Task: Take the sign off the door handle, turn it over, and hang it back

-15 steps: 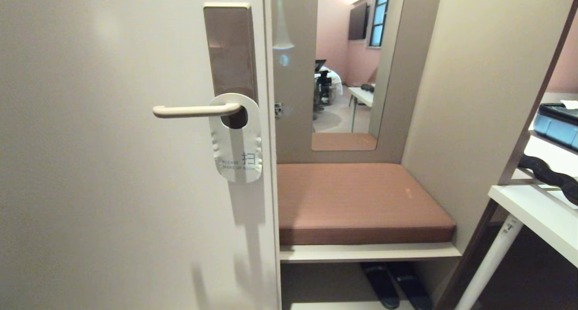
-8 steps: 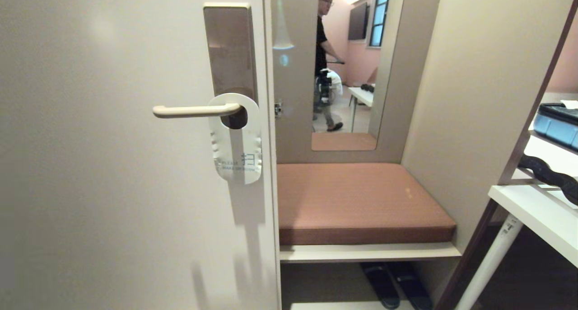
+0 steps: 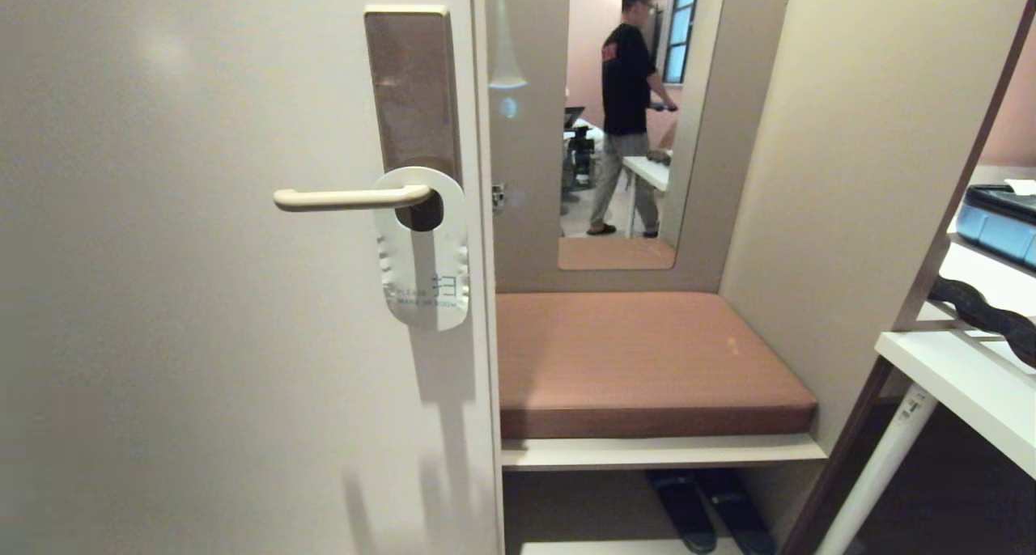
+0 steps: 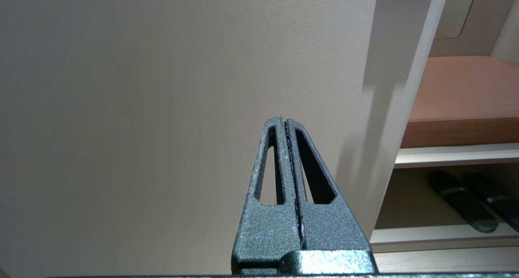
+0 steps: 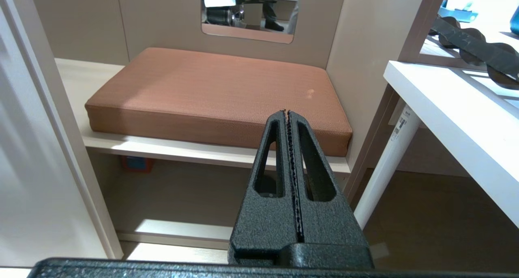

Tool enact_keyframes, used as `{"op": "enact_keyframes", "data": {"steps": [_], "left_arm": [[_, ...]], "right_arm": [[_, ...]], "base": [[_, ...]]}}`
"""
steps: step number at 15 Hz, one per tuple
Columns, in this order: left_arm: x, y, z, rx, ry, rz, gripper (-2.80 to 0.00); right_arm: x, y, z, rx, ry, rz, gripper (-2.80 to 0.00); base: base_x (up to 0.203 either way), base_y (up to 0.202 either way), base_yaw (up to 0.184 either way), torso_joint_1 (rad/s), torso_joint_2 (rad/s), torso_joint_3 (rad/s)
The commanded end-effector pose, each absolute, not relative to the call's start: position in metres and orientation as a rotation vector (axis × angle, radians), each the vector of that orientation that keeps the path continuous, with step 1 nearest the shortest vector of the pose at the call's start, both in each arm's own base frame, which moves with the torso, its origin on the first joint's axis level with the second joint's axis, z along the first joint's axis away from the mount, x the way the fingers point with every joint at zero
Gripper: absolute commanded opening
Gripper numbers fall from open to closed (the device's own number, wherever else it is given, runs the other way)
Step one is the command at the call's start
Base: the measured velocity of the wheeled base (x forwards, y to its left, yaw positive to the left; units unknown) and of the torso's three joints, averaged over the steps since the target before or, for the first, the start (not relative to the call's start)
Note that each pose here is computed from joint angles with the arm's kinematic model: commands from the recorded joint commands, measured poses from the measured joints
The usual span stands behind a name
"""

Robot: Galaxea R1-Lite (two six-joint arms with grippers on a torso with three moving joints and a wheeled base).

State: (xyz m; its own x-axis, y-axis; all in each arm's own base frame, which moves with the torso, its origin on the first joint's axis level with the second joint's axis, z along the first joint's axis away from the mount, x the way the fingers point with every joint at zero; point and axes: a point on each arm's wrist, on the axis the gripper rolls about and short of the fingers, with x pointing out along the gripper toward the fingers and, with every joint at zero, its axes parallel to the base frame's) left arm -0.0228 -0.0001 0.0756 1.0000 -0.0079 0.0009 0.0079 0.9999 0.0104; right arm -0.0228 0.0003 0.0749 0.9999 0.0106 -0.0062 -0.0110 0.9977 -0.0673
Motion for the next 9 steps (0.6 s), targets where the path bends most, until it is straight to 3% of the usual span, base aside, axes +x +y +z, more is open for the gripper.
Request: {"op": "enact_keyframes", "data": {"steps": [1, 9], "left_arm": [[-0.0228, -0.0001, 0.0756, 0.011, -0.002, -0.008, -2.80], [-0.0228, -0.0001, 0.0756, 0.011, -0.002, -0.008, -2.80]], "right_arm": [[-0.0228, 0.0003, 0.0749, -0.067, 0.005, 0.011, -2.80], [-0.0228, 0.0003, 0.0749, -0.067, 0.006, 0.009, -2.80]], "base": [[0.000, 0.000, 0.000, 0.000, 0.00, 0.000], [0.000, 0.000, 0.000, 0.000, 0.00, 0.000]]}}
